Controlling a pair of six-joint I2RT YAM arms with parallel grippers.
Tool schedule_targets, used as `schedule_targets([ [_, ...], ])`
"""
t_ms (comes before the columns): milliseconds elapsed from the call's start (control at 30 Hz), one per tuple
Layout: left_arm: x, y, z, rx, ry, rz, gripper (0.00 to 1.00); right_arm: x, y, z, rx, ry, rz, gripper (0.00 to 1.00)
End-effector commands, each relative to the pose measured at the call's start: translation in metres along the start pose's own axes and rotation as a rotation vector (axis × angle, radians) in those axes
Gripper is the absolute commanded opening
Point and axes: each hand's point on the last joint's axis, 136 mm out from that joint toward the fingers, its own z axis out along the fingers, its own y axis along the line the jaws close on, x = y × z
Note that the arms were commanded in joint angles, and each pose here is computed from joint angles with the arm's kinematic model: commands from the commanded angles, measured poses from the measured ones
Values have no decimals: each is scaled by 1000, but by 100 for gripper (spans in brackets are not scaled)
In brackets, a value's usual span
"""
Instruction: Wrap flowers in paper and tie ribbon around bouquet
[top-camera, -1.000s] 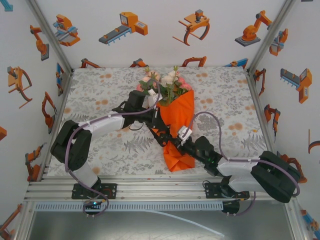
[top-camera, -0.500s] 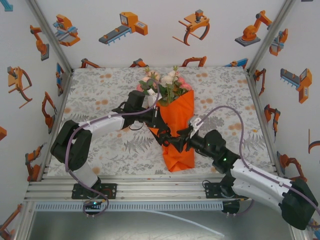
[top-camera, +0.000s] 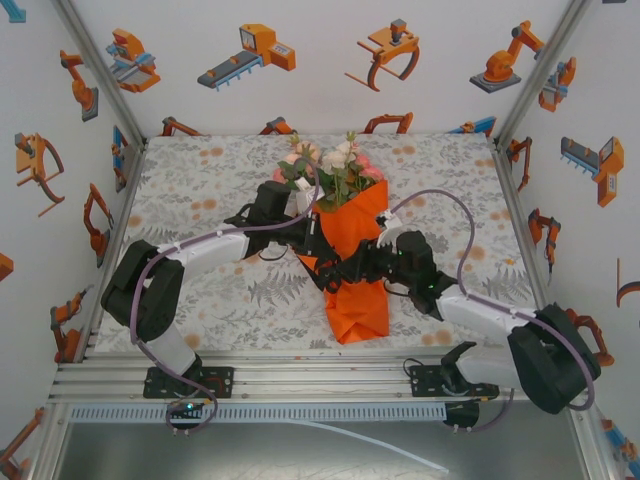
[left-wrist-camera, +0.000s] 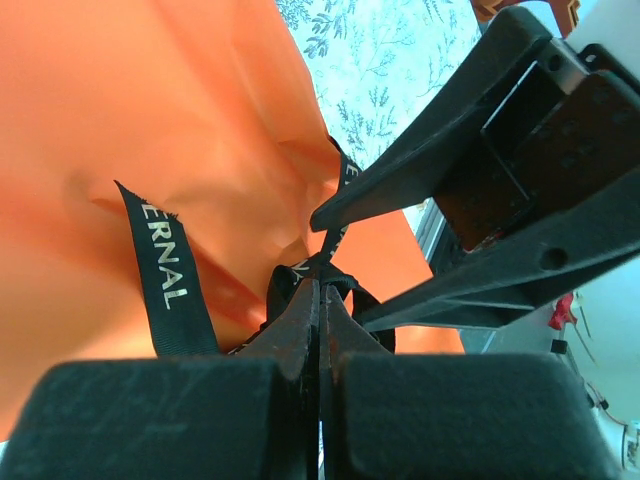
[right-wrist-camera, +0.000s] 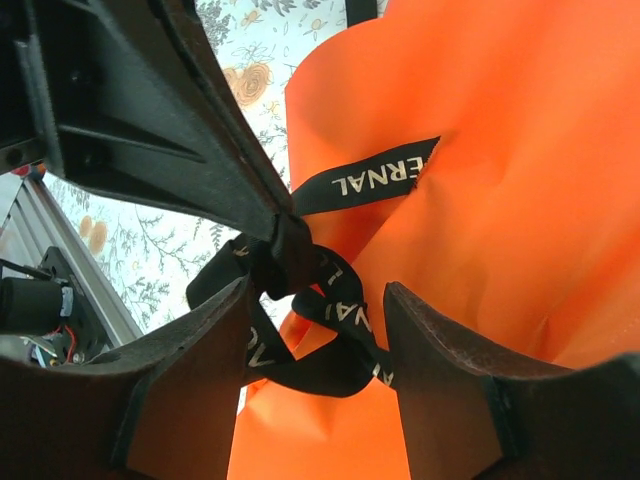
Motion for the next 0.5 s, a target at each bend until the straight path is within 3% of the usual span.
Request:
schedule_targets([
  [0, -3, -12, -5, 26, -13, 25, 0, -35, 22, 5, -91, -99, -19, 43],
  [233, -2, -13, -7, 23, -9, 30, 0, -38, 25, 13, -124, -110, -10, 19],
  [300, 0, -13, -6, 24, -3, 30, 1, -39, 24, 13, -123, -117, -10, 8],
  [367, -2, -16, -10, 22, -14, 40, 10, -40, 22, 12, -112, -129, -8, 0],
  [467, -11, -21, -29, -57, -126, 88, 19, -40, 15, 9, -78, -150, 3, 0],
])
